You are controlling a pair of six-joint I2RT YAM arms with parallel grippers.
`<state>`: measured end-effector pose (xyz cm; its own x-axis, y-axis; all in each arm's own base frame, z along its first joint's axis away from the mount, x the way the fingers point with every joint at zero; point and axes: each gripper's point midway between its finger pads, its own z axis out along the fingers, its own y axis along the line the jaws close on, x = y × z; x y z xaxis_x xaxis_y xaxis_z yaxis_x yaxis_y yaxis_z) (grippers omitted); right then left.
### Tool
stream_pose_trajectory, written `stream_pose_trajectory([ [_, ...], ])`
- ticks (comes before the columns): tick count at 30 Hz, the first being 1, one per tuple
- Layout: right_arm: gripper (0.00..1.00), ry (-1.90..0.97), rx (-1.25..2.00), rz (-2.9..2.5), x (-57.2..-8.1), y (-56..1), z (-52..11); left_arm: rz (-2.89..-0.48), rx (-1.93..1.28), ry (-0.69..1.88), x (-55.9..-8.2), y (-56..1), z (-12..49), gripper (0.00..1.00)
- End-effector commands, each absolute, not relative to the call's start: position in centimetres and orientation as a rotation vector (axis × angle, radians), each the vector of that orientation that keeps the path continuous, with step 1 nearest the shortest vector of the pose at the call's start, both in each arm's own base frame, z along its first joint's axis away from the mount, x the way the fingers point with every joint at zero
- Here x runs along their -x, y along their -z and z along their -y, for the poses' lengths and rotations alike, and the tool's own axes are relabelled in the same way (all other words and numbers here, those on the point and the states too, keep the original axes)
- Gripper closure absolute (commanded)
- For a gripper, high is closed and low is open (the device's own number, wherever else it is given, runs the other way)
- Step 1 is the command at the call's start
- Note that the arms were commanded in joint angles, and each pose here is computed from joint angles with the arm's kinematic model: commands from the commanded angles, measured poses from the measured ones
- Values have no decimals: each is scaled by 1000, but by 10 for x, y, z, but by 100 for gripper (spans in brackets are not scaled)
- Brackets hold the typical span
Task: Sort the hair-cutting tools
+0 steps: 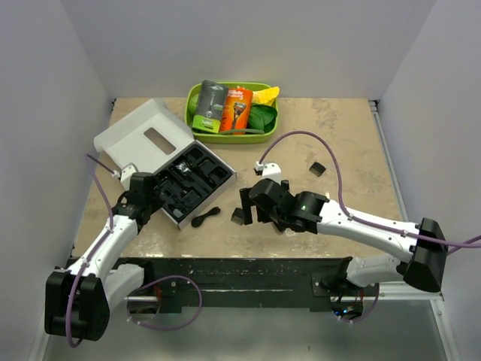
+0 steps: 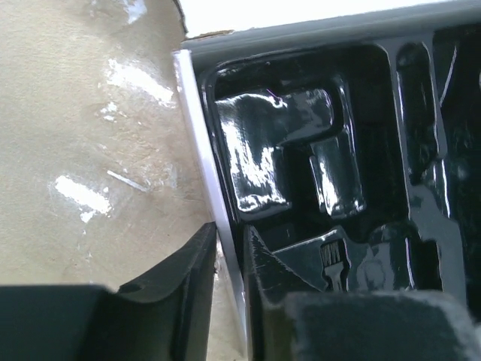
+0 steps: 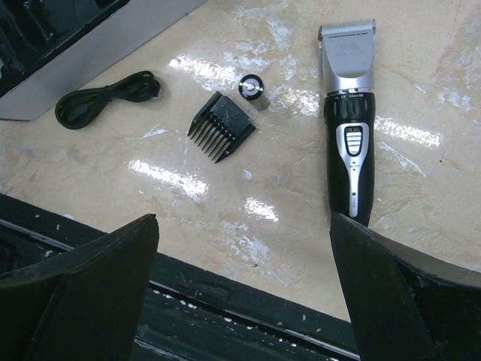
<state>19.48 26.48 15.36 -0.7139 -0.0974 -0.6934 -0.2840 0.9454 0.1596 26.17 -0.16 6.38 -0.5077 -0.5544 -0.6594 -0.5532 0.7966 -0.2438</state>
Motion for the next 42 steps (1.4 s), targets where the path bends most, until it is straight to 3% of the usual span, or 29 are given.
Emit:
stream_pose_trajectory([
  [1, 1, -262, 191, -2357, -216, -149, -244, -2285, 775, 84, -253, -65, 19, 65],
  [3, 1, -315, 156, -2369, -228, -145, -234, -2269, 765, 80, -255, -76, 17, 51],
  [6, 2, -351, 147, -2365, -245, -144, -224, -2255, 756, 70, -256, -89, 15, 39],
  [7, 2, -337, 157, -2367, -251, -141, -219, -2242, 747, 64, -257, -95, 13, 24],
  [10, 2, -319, 230, -2396, -256, -130, -220, -2207, 723, 71, -260, -117, 12, 14],
  [22, 4, -250, 482, -2487, -264, -87, -221, -2125, 497, 303, -259, -191, 43, 10],
  [34, 14, -180, 587, -2511, -280, -57, -229, -2118, 364, 425, -249, -197, 63, 10],
  [38, 24, -149, 585, -2543, -282, -41, -225, -2144, 332, 428, -251, -193, 66, 10],
  [42, 50, -138, 579, -2548, -283, -36, -224, -2141, 312, 421, -252, -192, 66, 10],
])
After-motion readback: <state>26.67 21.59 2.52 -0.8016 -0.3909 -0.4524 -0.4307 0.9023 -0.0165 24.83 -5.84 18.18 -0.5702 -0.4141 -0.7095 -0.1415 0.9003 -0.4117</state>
